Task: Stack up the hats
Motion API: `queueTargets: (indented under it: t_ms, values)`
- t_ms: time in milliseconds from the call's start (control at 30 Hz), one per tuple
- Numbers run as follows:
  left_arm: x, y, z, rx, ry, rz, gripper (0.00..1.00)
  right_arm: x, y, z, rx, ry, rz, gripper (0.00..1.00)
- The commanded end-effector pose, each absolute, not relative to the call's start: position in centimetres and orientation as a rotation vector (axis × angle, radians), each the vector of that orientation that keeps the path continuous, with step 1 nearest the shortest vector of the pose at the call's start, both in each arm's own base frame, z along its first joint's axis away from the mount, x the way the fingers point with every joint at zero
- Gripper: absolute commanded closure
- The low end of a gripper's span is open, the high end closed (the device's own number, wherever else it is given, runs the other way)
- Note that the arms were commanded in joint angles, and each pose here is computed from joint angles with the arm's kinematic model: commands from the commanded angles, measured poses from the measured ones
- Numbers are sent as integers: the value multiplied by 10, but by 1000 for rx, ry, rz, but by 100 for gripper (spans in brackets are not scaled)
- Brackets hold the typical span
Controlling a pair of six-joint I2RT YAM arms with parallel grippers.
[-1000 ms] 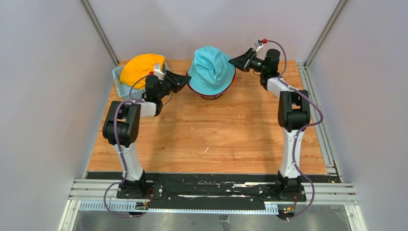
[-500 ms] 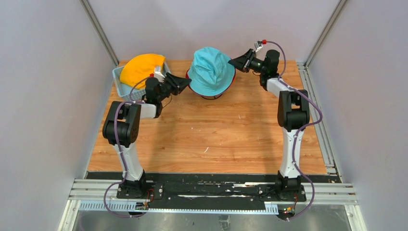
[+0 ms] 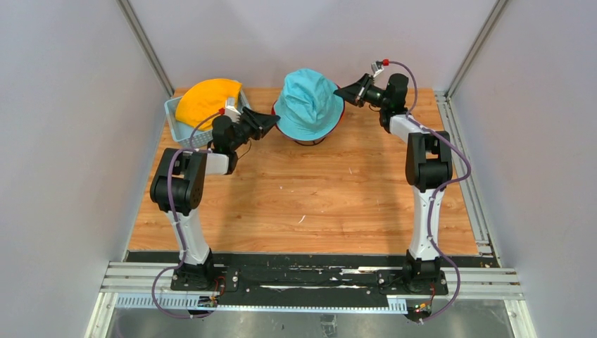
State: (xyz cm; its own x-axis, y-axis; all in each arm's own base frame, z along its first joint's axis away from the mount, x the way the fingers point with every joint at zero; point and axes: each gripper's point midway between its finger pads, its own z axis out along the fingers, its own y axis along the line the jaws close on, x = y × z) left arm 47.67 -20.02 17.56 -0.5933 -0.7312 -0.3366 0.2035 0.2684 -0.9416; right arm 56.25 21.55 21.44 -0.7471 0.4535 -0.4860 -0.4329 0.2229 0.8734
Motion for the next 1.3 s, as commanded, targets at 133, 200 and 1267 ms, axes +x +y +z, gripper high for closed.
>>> queueTargets:
  t_ms: [133,200,1267]
  values:
    - [478,-204,186,-441,1627,-1497,62,562,216,207,-1,1796,1628,99]
    - [478,-204,189,-439,1586,-1528,62,562,216,206,1,1797,1629,99]
    - [532,-166,136,-671,1584,-1398,100,591,197,127,193,1946,1492,99]
